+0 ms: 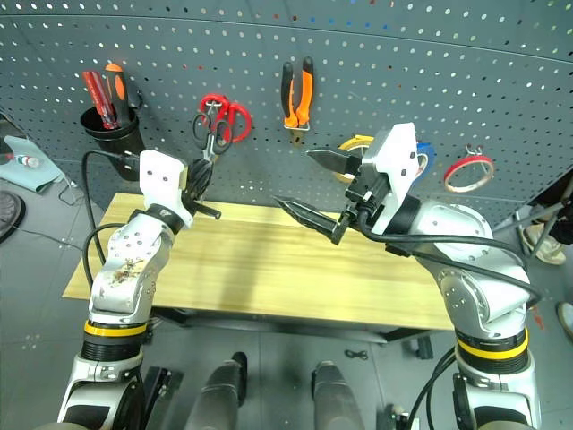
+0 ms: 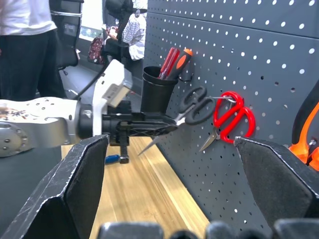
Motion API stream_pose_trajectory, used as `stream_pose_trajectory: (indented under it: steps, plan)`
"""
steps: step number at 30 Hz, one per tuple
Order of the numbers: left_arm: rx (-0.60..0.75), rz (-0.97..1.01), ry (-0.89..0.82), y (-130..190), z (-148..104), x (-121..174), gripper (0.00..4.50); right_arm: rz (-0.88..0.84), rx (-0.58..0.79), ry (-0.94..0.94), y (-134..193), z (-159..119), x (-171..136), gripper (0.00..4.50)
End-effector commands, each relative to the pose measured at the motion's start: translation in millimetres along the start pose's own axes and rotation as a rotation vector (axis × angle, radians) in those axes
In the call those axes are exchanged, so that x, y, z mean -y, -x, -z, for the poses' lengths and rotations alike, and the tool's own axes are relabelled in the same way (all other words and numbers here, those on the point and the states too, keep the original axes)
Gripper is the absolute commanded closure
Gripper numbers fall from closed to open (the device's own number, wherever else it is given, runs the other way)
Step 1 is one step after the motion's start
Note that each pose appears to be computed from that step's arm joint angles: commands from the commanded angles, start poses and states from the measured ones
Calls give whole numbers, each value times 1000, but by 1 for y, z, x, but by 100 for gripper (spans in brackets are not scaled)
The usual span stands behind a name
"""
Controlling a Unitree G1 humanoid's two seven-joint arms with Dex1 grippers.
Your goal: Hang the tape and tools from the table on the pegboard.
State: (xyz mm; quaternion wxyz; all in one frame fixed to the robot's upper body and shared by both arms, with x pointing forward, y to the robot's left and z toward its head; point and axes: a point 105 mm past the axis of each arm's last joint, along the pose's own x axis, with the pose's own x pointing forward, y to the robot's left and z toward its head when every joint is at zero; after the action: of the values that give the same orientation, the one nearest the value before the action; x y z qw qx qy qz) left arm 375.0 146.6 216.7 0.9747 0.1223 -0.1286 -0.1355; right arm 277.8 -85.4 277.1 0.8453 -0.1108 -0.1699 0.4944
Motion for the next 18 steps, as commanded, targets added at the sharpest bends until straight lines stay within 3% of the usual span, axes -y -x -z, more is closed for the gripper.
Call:
stream_pose_trajectory:
  steps: [1,6,16,18]
  plan:
    - [36,-16,-30,-7,-11,-2,447,4,37,52,0,-13,0,0]
    - [37,-59,-13,-17,-9,-10,447,8,18,57,2,-7,1,0]
    - [-12,-83,-32,-9,12,-22,1,13,4,57,4,0,2,0]
    - [-61,-94,-49,0,28,-27,1,6,-12,46,5,6,0,0]
